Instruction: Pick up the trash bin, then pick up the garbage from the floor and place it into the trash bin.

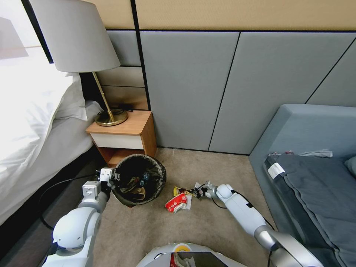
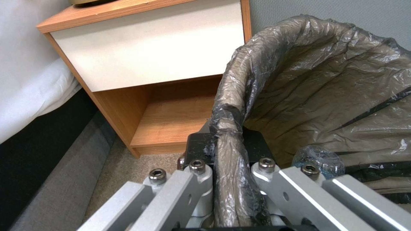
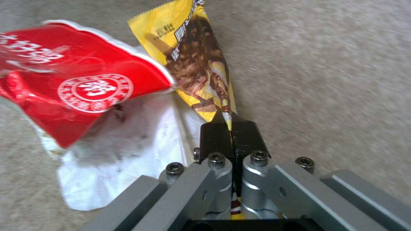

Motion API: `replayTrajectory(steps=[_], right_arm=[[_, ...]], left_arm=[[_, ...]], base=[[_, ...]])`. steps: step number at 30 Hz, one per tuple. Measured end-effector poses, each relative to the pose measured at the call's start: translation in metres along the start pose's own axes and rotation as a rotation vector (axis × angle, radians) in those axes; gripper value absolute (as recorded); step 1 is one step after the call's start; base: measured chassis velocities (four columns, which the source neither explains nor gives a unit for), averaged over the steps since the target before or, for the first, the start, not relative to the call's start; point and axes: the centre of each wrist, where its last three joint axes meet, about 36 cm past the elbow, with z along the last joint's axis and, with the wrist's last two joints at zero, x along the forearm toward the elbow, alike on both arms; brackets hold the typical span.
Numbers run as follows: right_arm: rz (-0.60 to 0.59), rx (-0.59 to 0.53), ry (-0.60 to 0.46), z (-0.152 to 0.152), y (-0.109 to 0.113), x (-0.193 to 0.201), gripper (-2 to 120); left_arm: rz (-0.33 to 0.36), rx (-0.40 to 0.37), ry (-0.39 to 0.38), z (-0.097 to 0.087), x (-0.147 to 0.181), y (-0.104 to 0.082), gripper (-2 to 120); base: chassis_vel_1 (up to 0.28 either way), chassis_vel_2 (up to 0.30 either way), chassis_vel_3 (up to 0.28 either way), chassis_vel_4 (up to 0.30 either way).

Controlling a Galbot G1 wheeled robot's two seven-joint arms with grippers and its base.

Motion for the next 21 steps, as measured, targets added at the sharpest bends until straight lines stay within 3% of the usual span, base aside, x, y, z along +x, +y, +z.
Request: replayTrajectory(steps=[9, 10, 14, 18, 21], right_arm=[[0.125, 0.013, -0.099, -0.014, 0.004, 0.039, 0], [0.173, 0.017, -0.141, -0.023, 0.007, 0.064, 0], [0.26, 0.031, -0.212, -0.042, 0.018, 0.106, 0], [0.304, 0.044, -0.267, -0.058, 0.024, 0.131, 0], [0.357, 0.072, -0.36, -0.089, 0.031, 0.165, 0]], left_arm=[[0.003, 0.0, -0.001, 0.0, 0.002, 0.0, 4], [0.005, 0.0, -0.002, -0.001, 0.002, 0.0, 4], [0.01, 0.003, -0.004, -0.001, 0.002, -0.001, 4], [0.013, 0.003, -0.005, -0.001, 0.001, -0.002, 4], [0.016, 0.003, -0.004, -0.001, 0.0, -0.002, 4]], base=[[0.0, 0.0, 0.0, 0.0], [0.0, 0.0, 0.0, 0.0], [0.0, 0.0, 0.0, 0.0], [0.0, 0.0, 0.0, 0.0], [0.0, 0.0, 0.0, 0.0]])
